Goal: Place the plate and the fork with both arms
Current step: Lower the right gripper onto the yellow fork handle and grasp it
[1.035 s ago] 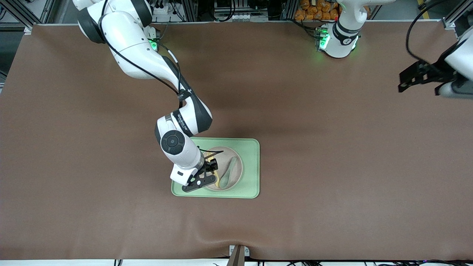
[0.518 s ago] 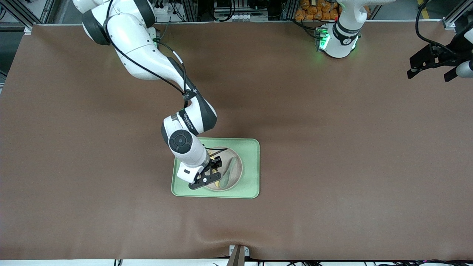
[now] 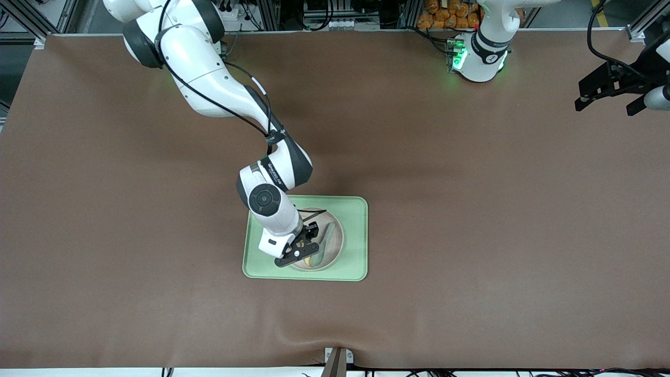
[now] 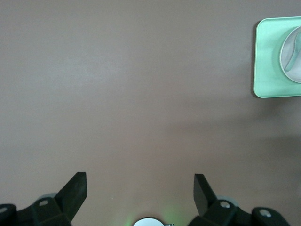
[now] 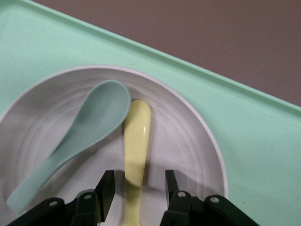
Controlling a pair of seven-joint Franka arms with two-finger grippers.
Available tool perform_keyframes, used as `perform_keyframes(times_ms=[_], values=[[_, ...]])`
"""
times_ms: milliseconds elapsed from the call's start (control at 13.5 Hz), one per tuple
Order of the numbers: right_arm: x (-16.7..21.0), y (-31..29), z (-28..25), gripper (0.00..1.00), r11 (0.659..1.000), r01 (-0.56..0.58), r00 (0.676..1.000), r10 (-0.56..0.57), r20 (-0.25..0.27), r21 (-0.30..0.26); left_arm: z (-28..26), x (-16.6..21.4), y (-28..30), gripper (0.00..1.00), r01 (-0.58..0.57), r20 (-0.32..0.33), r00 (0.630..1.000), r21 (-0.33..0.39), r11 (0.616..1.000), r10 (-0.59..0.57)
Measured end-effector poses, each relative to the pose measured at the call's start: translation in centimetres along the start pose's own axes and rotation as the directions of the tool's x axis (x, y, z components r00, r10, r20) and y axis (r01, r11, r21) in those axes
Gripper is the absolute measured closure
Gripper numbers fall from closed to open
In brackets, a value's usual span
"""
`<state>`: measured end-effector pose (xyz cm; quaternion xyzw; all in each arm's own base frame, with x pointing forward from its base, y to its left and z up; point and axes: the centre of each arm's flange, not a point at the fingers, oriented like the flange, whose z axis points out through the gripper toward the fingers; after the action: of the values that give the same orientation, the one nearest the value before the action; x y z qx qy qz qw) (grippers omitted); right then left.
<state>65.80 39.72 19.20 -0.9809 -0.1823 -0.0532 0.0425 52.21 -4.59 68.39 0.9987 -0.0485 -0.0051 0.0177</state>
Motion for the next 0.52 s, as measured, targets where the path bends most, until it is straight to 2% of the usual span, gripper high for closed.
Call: perform_keyframes(times_ms=[148, 370, 518], values=[[-0.04, -0.14, 0.05, 0.50, 1.000, 0.005, 1.000, -0.005, 0.000, -0.003, 0.18, 0.02, 0.16, 0.00, -0.003, 0.004, 1.000, 0.000, 1.000, 0.003], [-0.06, -0.35, 0.03, 0.84, 1.000, 0.007, 1.000, -0.007, -0.001, -0.003, 0.42, 0.04, 0.73, 0.00, -0.010, 0.009, 1.000, 0.000, 1.000, 0.010], [0.01, -0.35, -0.06, 0.84, 1.000, 0.005, 1.000, -0.005, -0.003, -0.003, 0.44, 0.04, 0.79, 0.00, -0.010, 0.009, 1.000, 0.000, 1.000, 0.010]])
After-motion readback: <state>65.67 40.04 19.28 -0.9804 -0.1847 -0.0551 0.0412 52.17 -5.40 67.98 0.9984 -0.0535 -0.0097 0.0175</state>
